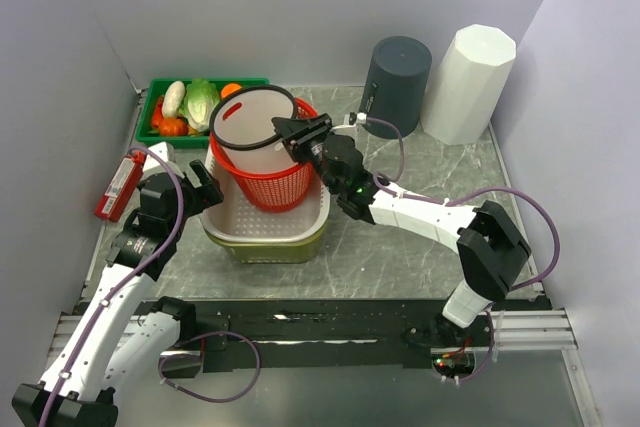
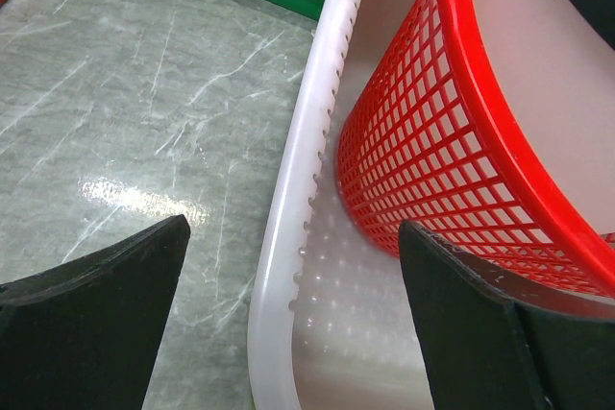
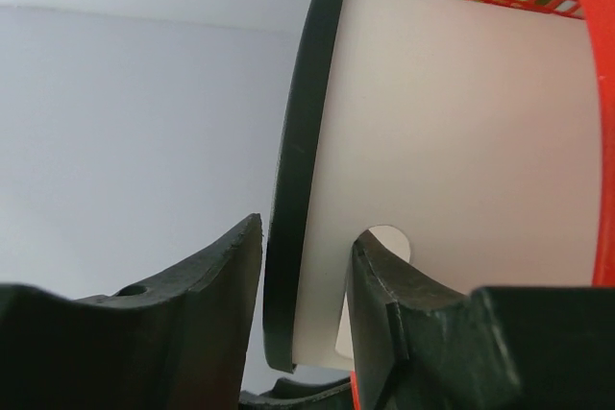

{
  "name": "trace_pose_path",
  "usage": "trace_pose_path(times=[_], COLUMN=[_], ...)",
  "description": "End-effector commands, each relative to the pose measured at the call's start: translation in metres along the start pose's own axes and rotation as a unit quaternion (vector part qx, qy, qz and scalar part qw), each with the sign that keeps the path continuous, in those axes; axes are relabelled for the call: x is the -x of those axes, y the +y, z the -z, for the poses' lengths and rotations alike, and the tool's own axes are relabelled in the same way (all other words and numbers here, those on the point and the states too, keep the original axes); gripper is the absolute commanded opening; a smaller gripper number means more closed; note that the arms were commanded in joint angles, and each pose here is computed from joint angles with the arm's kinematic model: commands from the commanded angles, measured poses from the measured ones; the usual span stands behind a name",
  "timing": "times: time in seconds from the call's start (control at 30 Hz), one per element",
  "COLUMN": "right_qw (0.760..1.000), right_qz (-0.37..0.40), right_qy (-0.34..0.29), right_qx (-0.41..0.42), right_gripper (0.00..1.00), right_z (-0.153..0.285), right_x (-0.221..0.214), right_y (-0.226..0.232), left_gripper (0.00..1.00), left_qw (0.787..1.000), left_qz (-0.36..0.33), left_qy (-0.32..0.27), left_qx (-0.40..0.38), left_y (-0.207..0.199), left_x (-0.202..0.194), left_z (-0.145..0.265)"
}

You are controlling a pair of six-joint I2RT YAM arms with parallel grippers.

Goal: Turn the large container upside down
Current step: Pick up the container from the container.

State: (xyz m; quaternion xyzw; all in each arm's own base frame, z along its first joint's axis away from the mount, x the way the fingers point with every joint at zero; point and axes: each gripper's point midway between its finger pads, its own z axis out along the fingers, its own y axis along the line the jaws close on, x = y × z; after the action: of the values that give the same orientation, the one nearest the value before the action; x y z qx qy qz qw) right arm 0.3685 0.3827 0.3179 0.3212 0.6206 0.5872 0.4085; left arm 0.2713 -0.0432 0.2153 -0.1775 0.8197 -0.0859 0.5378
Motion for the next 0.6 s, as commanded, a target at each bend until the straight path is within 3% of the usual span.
trace_pose_path(times=[0.0,0.27,0.57], right_qw=[0.997,0.994,0.99], right_qz=[0.009,0.024,0.022], right_qy=[0.0,0.004,0.013], right_qx=[0.071,0.111,0.137], right_gripper=[0.42,0.2,0.19], right_z=[0.002,0.012,0.021], right_x=[0.007,0.011,0.01], right_y=[0.039,0.062,0.075], left_gripper=[0.96,0.96,0.96], left_qw=[1.0,1.0,1.0], left_qz=[0.005,0.004,0.006], left_qy=[-0.021,-0.02,-0.025], left_qx=[-0.012,-0.014,-0.014], left_y=[-0.006,-0.007,-0.006], left_x=[0.012,0.012,0.014], left_z=[0.001,0.002,0.003])
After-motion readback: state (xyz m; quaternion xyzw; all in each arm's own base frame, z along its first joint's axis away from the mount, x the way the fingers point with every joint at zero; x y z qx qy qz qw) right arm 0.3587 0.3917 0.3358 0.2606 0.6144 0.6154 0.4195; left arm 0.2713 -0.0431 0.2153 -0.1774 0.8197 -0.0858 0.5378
